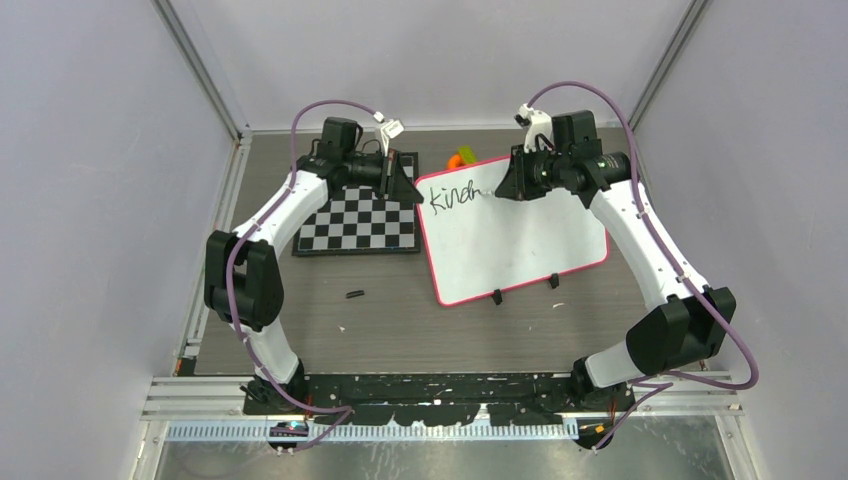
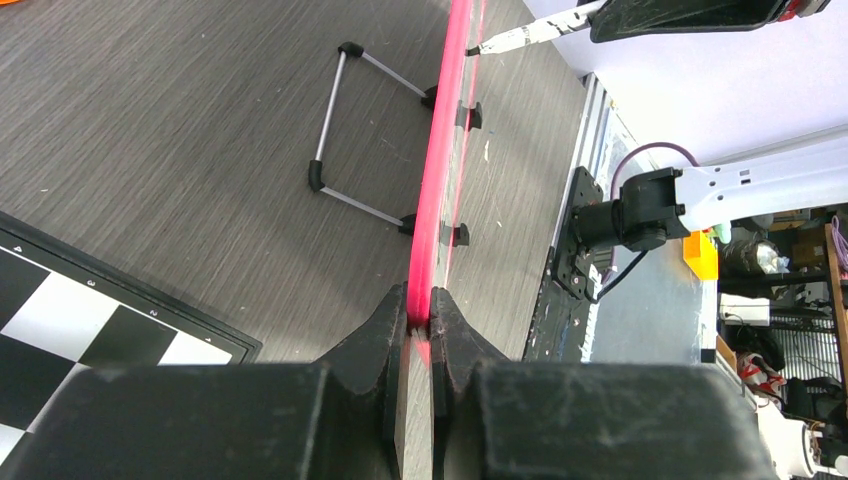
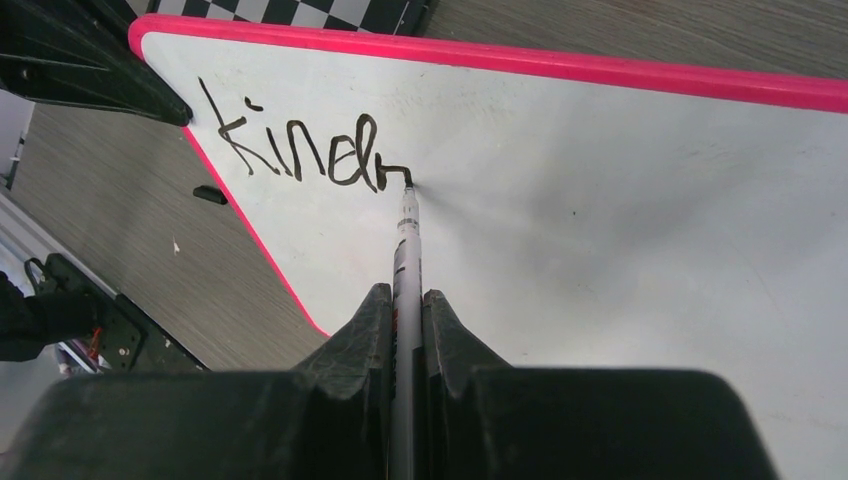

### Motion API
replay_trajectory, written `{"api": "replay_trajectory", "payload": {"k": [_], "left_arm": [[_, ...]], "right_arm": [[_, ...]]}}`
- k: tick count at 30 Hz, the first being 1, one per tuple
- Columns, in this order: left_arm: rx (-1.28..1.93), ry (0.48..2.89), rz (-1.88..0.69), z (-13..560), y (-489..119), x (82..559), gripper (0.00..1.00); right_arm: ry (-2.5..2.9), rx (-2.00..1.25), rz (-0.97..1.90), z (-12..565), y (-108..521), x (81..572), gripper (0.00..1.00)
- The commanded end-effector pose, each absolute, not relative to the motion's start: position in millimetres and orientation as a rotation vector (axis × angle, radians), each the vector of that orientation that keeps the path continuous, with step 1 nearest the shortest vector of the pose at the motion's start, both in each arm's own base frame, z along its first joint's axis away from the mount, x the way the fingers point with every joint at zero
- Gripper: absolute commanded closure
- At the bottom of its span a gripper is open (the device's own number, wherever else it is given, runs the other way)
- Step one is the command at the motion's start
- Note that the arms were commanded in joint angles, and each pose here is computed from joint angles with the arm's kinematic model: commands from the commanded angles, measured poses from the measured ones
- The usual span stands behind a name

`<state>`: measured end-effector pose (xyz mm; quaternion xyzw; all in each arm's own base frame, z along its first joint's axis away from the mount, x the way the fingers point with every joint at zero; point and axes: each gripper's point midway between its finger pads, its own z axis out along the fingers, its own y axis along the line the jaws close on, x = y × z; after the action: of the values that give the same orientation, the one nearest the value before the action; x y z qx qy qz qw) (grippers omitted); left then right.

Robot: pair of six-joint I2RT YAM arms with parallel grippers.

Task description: Write a sentence on the whiteboard

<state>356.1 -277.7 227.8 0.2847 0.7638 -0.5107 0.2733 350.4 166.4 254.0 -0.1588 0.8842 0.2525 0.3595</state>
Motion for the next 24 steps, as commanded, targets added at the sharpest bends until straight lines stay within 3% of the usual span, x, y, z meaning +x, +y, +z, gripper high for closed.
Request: {"api": "replay_trajectory", "payload": {"k": [1, 11, 24], "left_arm": [[0.839, 1.997, -1.378, 242.7, -282.2, 342.8, 1.0], [0.852, 1.989, -1.388, 244.5, -285.1, 339.9, 1.0], [0.858, 1.987, -1.384, 244.6, -285.9, 339.1, 1.0]], "right_arm": [[2.249, -0.423, 0.634, 263.8, 162.1, 346.6, 1.0], [2.183, -0.44, 0.632, 295.3, 160.6, 338.1, 1.0], [2.222, -0.414, 0.586, 282.8, 157.6, 356.0, 1.0]]}}
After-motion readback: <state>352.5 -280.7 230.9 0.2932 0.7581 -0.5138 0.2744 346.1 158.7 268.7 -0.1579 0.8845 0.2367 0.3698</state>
